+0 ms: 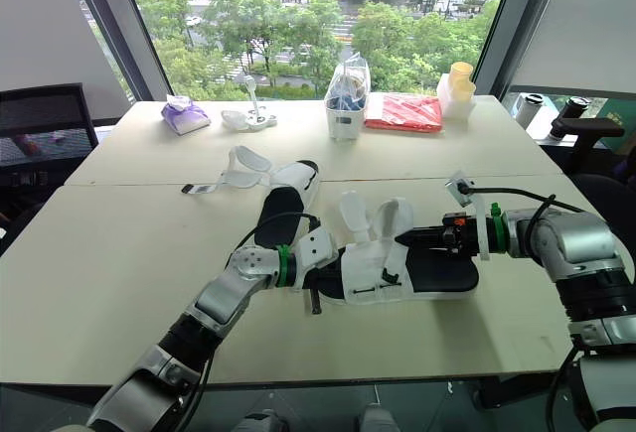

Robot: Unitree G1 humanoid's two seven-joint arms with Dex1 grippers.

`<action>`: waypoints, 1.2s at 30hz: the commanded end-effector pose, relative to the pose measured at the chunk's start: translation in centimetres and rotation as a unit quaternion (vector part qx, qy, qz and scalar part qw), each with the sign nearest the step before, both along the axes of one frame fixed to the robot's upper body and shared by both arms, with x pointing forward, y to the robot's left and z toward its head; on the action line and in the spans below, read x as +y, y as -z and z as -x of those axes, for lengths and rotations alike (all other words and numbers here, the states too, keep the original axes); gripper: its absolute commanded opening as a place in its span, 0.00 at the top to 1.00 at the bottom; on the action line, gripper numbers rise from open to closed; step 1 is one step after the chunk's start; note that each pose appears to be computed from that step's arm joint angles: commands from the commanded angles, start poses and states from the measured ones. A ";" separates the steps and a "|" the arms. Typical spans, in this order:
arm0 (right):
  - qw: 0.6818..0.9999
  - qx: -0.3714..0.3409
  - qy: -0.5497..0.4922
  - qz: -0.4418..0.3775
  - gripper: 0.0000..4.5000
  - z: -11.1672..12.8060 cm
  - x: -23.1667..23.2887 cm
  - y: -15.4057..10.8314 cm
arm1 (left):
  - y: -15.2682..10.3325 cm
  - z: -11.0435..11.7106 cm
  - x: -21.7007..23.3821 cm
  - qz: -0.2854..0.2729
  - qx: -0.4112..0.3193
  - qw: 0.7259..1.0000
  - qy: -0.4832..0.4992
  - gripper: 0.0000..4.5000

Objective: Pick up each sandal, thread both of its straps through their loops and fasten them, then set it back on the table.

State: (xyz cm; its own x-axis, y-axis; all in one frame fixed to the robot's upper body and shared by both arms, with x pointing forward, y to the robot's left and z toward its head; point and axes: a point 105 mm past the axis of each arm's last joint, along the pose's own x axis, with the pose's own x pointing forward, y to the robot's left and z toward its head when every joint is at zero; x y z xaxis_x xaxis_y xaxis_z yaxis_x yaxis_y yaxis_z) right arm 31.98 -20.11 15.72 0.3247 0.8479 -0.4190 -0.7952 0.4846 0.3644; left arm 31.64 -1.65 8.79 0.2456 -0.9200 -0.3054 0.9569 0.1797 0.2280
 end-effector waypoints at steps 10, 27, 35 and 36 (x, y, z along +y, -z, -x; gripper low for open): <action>0.985 -0.102 -0.138 0.030 0.99 1.5 3.1 -1.6 | 2.4 0.4 0.3 -0.032 0.037 0.999 -0.005 1.00; 0.939 -0.174 -0.239 0.175 0.99 1.1 1.0 -2.2 | 2.4 0.2 0.1 -0.030 0.035 0.999 -0.004 1.00; 0.950 -0.148 -0.233 0.146 0.99 0.6 1.3 -4.1 | 2.4 0.4 -0.2 -0.026 0.037 0.999 -0.005 1.00; 0.950 -0.146 -0.234 0.147 0.99 0.6 1.3 -4.1 | 2.4 0.4 -0.2 -0.026 0.037 0.999 -0.005 1.00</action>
